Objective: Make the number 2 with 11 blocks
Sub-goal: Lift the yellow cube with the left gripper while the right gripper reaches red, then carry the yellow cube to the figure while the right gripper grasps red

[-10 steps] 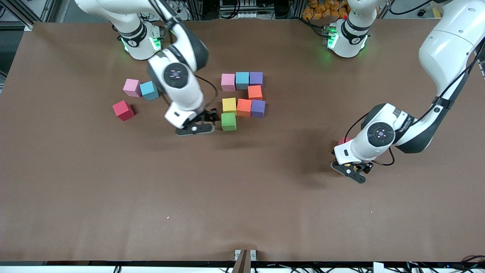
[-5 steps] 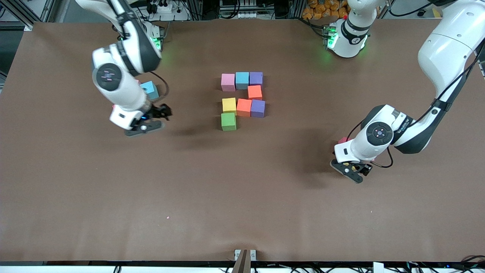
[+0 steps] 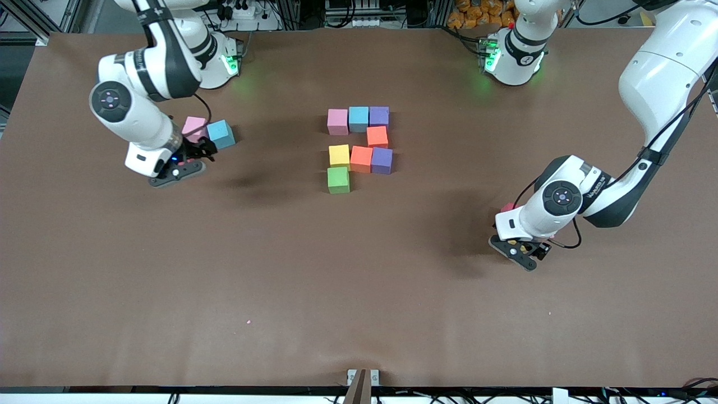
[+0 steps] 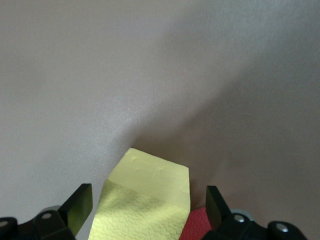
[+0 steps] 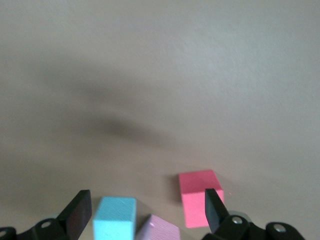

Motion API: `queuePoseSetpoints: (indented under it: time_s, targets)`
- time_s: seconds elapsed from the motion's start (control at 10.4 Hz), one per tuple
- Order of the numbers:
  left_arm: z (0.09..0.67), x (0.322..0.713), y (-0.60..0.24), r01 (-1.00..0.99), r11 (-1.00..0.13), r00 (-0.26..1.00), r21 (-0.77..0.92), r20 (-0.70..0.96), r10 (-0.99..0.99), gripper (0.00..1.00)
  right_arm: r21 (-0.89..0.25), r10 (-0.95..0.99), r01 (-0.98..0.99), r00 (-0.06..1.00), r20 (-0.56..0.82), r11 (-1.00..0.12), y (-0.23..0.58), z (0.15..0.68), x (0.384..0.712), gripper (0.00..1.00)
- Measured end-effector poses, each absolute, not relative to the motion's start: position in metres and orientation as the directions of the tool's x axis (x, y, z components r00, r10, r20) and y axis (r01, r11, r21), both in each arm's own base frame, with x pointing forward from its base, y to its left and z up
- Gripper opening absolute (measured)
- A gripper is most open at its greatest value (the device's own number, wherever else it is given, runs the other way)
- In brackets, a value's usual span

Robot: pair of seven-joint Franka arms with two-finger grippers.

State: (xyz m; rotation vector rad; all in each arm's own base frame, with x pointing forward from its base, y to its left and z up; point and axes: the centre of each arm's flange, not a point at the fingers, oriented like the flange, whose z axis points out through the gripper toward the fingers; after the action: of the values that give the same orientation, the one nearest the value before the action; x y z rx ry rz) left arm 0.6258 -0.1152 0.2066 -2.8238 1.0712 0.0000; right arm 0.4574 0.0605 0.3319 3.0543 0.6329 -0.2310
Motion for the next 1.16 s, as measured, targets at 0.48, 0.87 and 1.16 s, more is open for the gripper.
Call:
queuePoseSetpoints:
  time_s: [0.48, 0.87, 1.16]
  targets:
    - [0.196, 0.622, -0.087, -0.687, -0.721, 0.727, -0.097, -0.055, -0.685, 1.0, -0.031, 0.432, 0.432, 0.893, -0.128, -0.902, 0.002, 0.279, 0.423, 1.0]
    - [0.193, 0.617, -0.081, -0.685, -0.723, 0.728, -0.093, -0.061, -0.682, 1.0, -0.042, 0.447, 0.445, 0.884, -0.137, -0.894, -0.006, 0.25, 0.395, 1.0]
    - [0.201, 0.619, -0.088, -0.69, -0.718, 0.723, -0.094, -0.042, -0.689, 1.0, -0.049, 0.485, 0.483, 0.865, -0.125, -0.874, -0.011, 0.241, 0.394, 1.0]
